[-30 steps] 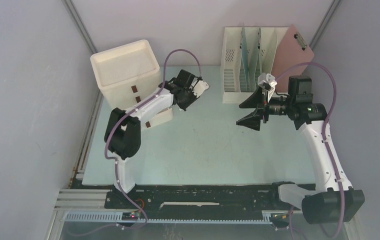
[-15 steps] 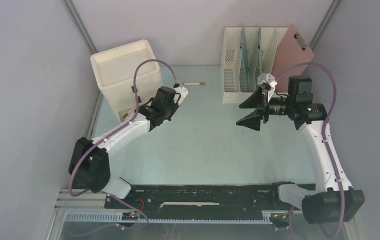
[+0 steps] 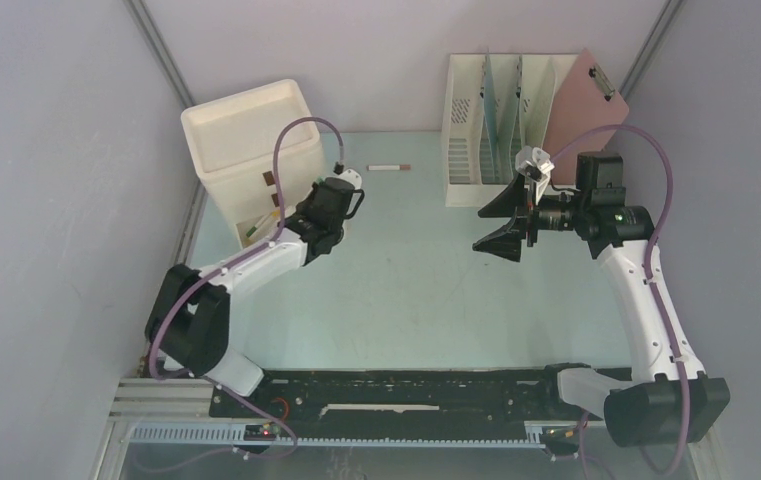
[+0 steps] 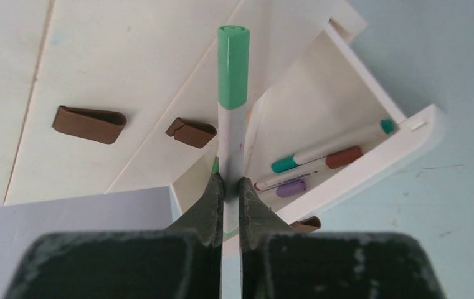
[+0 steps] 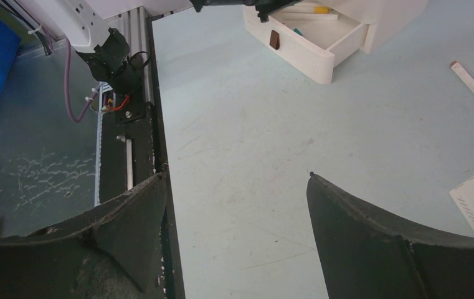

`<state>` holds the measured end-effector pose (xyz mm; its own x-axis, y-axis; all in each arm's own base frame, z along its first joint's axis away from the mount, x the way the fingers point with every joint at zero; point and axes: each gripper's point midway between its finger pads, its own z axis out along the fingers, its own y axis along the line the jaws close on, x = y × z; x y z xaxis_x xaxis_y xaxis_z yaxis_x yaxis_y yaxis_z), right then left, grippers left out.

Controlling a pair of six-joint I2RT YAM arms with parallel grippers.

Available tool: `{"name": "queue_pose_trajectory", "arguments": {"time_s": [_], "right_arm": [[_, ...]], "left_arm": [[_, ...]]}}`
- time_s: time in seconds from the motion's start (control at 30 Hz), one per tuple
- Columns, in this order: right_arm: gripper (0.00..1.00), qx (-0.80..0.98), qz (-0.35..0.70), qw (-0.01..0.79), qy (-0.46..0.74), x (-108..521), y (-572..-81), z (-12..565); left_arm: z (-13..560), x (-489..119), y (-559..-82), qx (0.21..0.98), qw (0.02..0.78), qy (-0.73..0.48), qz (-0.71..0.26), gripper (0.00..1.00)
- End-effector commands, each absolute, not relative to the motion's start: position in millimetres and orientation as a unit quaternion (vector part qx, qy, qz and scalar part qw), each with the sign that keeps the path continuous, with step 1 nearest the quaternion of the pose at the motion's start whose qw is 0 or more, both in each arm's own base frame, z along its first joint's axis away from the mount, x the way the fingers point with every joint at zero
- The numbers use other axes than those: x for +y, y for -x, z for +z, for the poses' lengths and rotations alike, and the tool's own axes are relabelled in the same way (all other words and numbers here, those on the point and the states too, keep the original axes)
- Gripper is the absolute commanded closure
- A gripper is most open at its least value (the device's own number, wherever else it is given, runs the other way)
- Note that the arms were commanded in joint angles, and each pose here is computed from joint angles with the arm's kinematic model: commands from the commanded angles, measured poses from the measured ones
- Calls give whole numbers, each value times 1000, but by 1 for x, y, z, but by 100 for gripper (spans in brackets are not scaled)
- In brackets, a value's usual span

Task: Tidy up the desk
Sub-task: Place the stationery in the drawer.

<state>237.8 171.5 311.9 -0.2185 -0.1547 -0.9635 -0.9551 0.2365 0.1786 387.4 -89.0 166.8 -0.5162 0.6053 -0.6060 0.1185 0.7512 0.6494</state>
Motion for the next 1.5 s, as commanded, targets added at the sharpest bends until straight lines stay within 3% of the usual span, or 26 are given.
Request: {"name": "queue_pose_trajectory", "arguments": {"time_s": [0.0, 0.5, 0.63, 0.87, 1.0, 1.17, 1.23, 1.47], "right_arm": [[10, 637, 445, 456, 434, 171, -236, 314], [10, 636, 445, 457, 434, 170, -235, 315], [10, 637, 445, 456, 434, 171, -235, 314], [10, 638, 445, 455, 433, 170, -236, 313], [10, 639, 442, 456, 435, 170, -236, 313], [10, 644, 431, 456, 437, 169, -240, 308], [10, 653, 423, 451, 437, 170, -246, 301], [5, 684, 315, 451, 479, 188, -286, 268]], "left_arm": [[178, -69, -404, 809, 439, -181, 347, 100], [166, -59, -416, 814, 423, -166, 361, 98], [167, -58, -416, 815, 423, -162, 362, 88], [173, -57, -412, 816, 437, -141, 352, 59], [177, -58, -404, 824, 448, -121, 326, 35], [181, -81, -387, 840, 486, -103, 216, 20], [184, -95, -377, 841, 511, -99, 149, 2], [208, -136, -344, 798, 592, -100, -51, 0]]}}
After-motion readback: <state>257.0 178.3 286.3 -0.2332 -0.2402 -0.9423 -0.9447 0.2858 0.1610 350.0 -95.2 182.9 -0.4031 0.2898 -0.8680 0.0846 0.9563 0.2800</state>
